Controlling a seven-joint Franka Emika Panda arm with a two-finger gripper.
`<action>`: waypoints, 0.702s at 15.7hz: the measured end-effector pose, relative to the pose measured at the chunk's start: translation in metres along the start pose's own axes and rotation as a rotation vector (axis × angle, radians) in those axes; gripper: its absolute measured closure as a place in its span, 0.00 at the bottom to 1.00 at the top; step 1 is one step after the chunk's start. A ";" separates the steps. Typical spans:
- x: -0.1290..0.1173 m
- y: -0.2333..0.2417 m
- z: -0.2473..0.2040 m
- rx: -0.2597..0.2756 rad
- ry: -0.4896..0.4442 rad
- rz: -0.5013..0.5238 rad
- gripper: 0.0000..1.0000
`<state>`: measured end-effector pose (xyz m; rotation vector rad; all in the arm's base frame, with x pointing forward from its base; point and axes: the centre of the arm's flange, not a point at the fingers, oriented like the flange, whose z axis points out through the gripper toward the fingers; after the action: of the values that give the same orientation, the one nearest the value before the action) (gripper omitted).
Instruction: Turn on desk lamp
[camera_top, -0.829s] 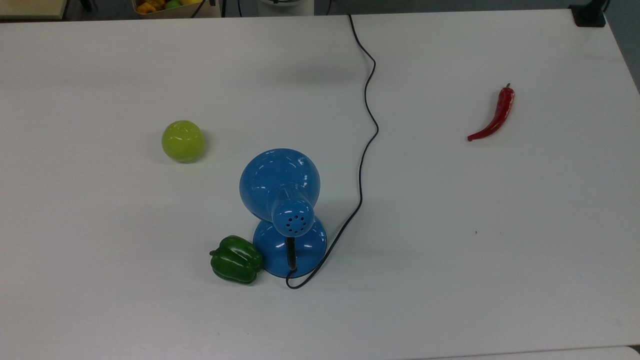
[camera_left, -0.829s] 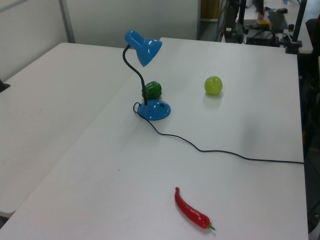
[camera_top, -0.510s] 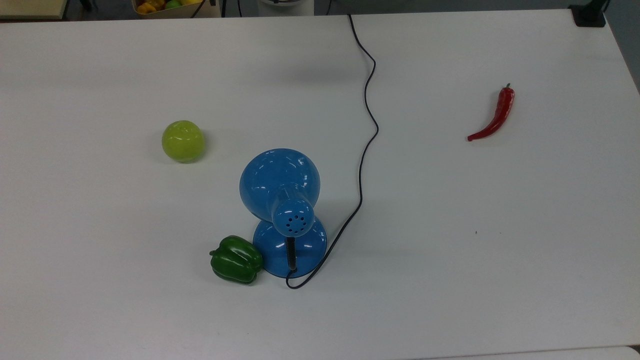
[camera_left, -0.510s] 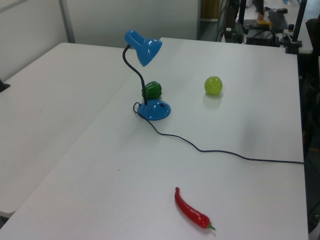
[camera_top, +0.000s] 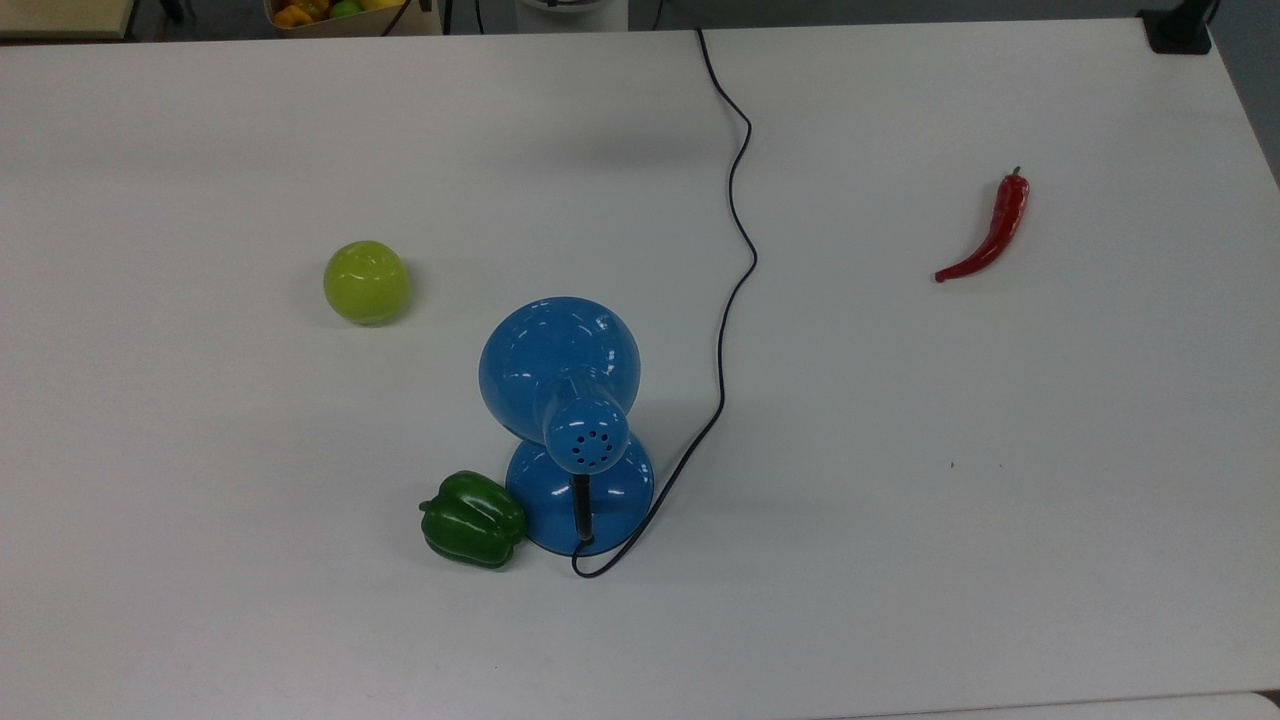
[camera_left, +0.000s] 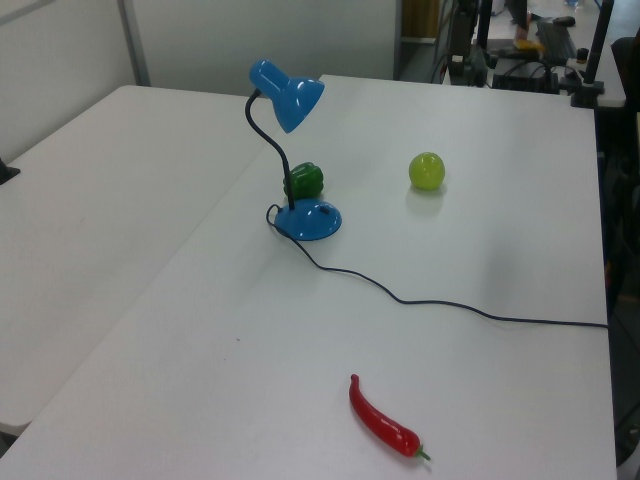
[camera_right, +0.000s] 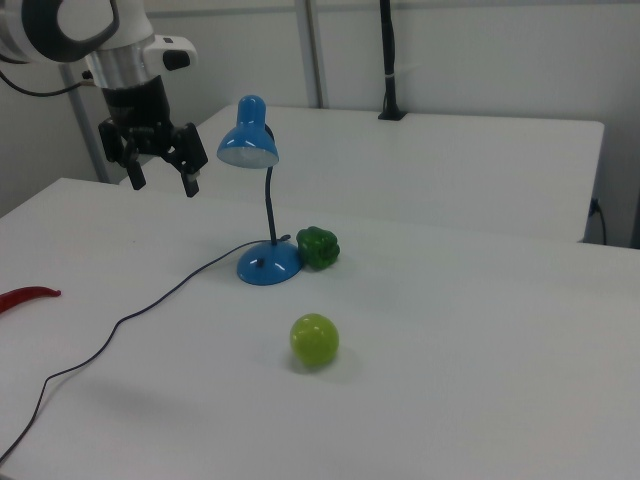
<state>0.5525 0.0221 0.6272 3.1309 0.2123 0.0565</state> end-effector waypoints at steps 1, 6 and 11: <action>0.000 0.000 0.000 0.000 0.000 -0.001 0.01; 0.000 0.000 0.000 0.000 0.000 -0.002 0.31; 0.000 0.000 0.000 0.000 -0.001 -0.002 0.60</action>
<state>0.5527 0.0223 0.6269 3.1305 0.2161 0.0556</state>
